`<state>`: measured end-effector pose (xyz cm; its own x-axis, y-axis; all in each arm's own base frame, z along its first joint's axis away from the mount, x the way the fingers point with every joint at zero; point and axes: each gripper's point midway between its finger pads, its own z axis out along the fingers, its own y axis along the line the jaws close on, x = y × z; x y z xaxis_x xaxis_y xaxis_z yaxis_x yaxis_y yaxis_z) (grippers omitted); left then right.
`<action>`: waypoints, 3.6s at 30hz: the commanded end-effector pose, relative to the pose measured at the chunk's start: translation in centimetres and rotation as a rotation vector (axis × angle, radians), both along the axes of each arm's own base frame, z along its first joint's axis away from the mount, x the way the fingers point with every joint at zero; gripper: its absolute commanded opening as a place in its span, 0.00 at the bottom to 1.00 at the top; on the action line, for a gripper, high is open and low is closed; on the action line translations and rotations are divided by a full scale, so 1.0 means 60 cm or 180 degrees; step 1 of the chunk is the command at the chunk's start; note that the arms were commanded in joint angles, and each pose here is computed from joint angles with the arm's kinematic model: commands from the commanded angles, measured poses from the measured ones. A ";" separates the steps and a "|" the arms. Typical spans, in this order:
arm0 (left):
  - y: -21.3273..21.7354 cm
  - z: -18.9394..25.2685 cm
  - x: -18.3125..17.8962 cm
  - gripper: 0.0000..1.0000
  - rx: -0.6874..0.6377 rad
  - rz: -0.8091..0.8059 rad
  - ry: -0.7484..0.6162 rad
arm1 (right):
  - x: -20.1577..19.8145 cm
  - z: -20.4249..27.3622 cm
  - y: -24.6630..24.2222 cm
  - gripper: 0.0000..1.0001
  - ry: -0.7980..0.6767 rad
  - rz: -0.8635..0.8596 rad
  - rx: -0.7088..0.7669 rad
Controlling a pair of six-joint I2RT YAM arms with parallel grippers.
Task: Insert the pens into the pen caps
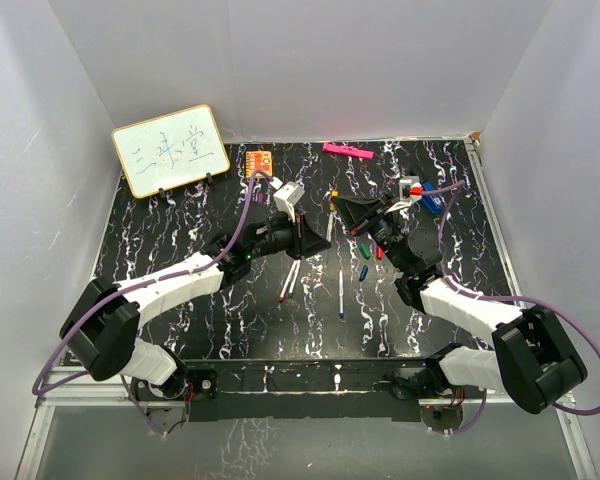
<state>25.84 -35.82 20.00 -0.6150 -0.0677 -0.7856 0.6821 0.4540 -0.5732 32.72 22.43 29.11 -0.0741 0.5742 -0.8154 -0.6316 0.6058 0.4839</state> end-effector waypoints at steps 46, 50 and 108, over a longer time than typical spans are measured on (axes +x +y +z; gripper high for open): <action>0.012 0.067 0.033 0.00 -0.0261 0.0405 -0.0329 | -0.030 -0.078 0.053 0.00 0.0403 0.0592 -0.0296; 0.021 0.096 0.041 0.00 -0.0346 0.0534 -0.0473 | -0.033 -0.101 0.060 0.00 0.0544 0.0640 -0.0408; 0.125 0.194 0.116 0.00 -0.0433 0.1227 -0.1142 | -0.121 -0.340 0.096 0.00 0.1518 0.0587 -0.2063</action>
